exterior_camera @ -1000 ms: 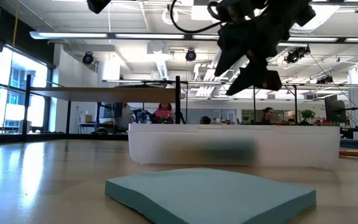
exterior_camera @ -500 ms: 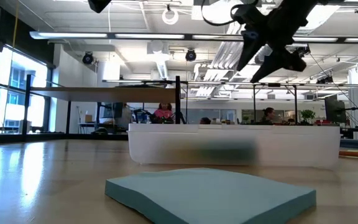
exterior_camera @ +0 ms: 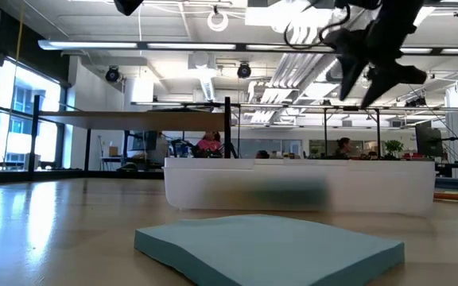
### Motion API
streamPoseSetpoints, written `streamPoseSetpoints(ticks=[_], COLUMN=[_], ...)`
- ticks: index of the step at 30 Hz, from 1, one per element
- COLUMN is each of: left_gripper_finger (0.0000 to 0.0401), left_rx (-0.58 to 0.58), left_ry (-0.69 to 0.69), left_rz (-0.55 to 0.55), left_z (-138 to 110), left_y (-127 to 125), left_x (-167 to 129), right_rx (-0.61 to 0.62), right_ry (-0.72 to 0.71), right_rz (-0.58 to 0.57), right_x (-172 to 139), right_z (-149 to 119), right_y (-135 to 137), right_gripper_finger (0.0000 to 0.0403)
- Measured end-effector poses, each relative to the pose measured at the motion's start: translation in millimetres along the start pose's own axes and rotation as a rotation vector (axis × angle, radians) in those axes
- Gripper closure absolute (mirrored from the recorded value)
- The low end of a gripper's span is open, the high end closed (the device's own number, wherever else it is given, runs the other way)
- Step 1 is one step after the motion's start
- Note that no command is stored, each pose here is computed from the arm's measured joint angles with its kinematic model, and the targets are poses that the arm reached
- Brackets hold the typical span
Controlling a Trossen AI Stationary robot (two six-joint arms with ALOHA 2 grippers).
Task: Pack school essentials
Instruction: Put the black pencil into the supply box
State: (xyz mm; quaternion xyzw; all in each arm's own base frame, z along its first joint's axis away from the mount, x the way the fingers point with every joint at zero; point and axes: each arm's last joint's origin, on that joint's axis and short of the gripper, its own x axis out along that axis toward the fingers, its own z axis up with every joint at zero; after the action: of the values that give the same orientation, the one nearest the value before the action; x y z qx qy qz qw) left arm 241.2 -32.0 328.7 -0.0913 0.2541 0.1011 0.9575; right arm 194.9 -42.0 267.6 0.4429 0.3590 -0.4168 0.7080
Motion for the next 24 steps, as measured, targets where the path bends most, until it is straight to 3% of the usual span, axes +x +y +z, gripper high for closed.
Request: streamPoseSetpoints(ticks=[18,24], left_gripper_finger=[0.0270,0.0270], left_rx=[0.015,-0.001], left_ry=[0.072,0.072], left_rz=[-0.023,-0.022], left_z=[-6,-6], left_y=[0,0], left_x=[1,1], right_rx=[0.178,0.218], right_ry=[0.119,0.111], right_rz=[-0.296,-0.304], right_x=[45,58], right_z=[-4,-5], right_y=[-61,-73], right_gripper_finger=[0.0207,0.0207])
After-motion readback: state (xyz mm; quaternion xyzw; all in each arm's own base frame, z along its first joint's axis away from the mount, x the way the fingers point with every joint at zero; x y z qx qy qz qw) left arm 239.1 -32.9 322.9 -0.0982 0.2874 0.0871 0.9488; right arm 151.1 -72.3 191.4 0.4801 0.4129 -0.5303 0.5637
